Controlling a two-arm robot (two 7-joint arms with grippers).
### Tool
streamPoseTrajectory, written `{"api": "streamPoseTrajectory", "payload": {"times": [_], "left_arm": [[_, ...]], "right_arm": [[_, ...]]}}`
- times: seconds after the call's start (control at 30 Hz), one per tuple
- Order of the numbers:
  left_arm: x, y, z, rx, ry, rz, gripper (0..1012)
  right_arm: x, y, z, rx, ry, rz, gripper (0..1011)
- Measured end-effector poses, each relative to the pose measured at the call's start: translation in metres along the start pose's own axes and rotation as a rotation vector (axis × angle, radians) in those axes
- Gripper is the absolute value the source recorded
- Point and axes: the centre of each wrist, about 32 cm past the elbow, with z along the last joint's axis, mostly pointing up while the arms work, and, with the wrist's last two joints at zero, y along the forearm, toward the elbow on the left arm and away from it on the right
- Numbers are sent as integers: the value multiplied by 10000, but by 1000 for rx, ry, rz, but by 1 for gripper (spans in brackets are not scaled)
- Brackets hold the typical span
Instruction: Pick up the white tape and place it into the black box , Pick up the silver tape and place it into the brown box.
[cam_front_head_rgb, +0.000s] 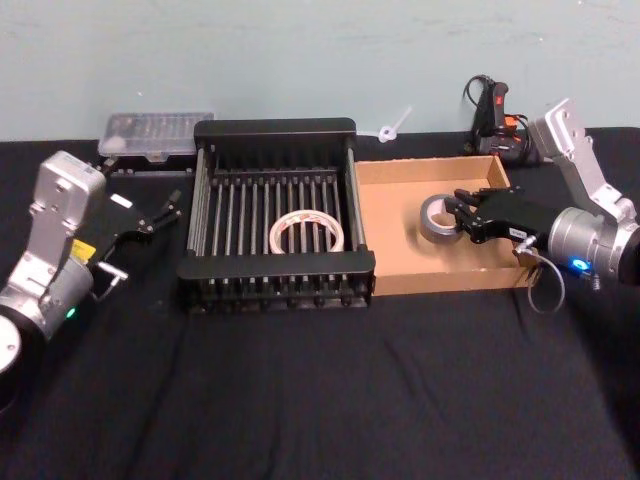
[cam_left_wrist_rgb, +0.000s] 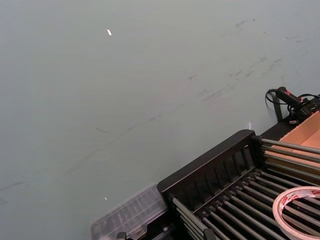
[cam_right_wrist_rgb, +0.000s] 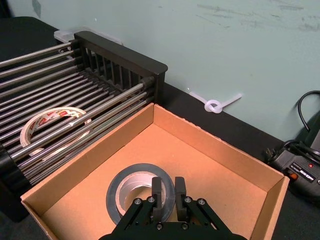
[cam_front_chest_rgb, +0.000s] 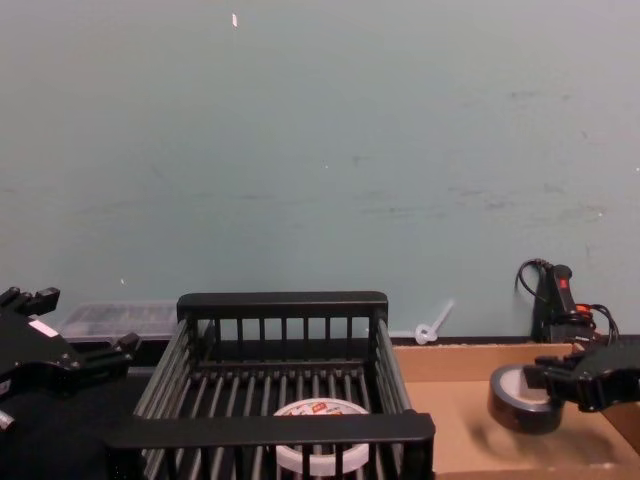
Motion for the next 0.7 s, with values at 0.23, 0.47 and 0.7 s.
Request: {"api": "streamPoseTrajectory", "payload": {"times": [0.23, 0.47, 0.7], "left_arm": [[0, 0, 0, 0, 0, 0, 1001], [0, 0, 0, 0, 0, 0, 1002], [0, 0, 0, 0, 0, 0, 1002]], "right_arm": [[0, 1, 1, 0, -2, 1, 158], [-6, -7, -1, 0, -2, 1, 158], [-8, -11, -1, 0, -2, 0, 238]]}}
